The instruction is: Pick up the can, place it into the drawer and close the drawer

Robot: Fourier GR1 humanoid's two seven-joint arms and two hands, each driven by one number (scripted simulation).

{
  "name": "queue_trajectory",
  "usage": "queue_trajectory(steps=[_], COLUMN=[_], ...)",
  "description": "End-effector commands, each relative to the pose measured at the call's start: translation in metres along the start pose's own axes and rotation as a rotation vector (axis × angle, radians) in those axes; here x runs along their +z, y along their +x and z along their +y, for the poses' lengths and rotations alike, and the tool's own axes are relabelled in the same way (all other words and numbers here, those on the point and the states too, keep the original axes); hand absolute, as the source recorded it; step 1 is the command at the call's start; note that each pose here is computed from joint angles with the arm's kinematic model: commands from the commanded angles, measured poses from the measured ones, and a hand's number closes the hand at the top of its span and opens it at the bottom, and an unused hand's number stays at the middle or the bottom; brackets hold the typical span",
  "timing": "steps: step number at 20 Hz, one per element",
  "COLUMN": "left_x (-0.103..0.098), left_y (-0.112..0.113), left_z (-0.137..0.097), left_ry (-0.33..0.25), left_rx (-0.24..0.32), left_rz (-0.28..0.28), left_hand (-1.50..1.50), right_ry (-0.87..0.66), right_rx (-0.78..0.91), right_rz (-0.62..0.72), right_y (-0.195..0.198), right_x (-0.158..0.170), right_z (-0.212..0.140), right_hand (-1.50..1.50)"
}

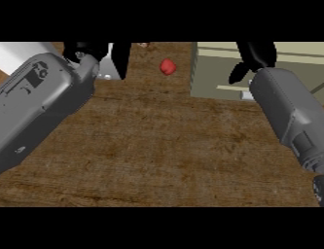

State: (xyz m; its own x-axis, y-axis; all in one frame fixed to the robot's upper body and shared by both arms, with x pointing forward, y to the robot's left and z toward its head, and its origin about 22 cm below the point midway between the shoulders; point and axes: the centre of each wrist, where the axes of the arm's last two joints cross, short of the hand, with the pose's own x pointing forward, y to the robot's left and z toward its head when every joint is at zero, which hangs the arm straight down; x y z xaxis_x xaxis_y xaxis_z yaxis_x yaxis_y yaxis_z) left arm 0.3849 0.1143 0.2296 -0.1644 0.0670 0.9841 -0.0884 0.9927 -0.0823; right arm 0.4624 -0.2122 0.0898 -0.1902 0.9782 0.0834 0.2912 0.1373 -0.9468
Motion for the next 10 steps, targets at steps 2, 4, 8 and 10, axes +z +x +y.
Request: queue_trajectory(steps=[2, 4, 8, 10], left_x=[0.004, 0.0, 0.002, 0.005], left_y=[0.001, 0.006, -0.001, -0.011], left_z=[-0.001, 0.006, 0.011, 0.017], left_ry=[-0.008, -0.003, 0.012, 0.007], left_rx=[0.005, -0.002, -0.016, -0.021], left_rz=[0.011, -0.011, 0.013, 0.021], left_hand=[-1.5, -1.5, -1.5, -1.5], right_ry=[-0.061, -0.06, -0.096, -0.095], right_rx=[-0.332, -0.469, -0.649, -0.68], right_rz=[0.027, 0.063, 0.092, 0.083], right_y=[0.042, 0.038, 0.026, 0.026], right_x=[-0.024, -0.025, -0.026, -0.029], right_z=[-0.019, -0.021, -0.026, -0.031], right_hand=[-1.5, -1.5, -1.5, -1.5])
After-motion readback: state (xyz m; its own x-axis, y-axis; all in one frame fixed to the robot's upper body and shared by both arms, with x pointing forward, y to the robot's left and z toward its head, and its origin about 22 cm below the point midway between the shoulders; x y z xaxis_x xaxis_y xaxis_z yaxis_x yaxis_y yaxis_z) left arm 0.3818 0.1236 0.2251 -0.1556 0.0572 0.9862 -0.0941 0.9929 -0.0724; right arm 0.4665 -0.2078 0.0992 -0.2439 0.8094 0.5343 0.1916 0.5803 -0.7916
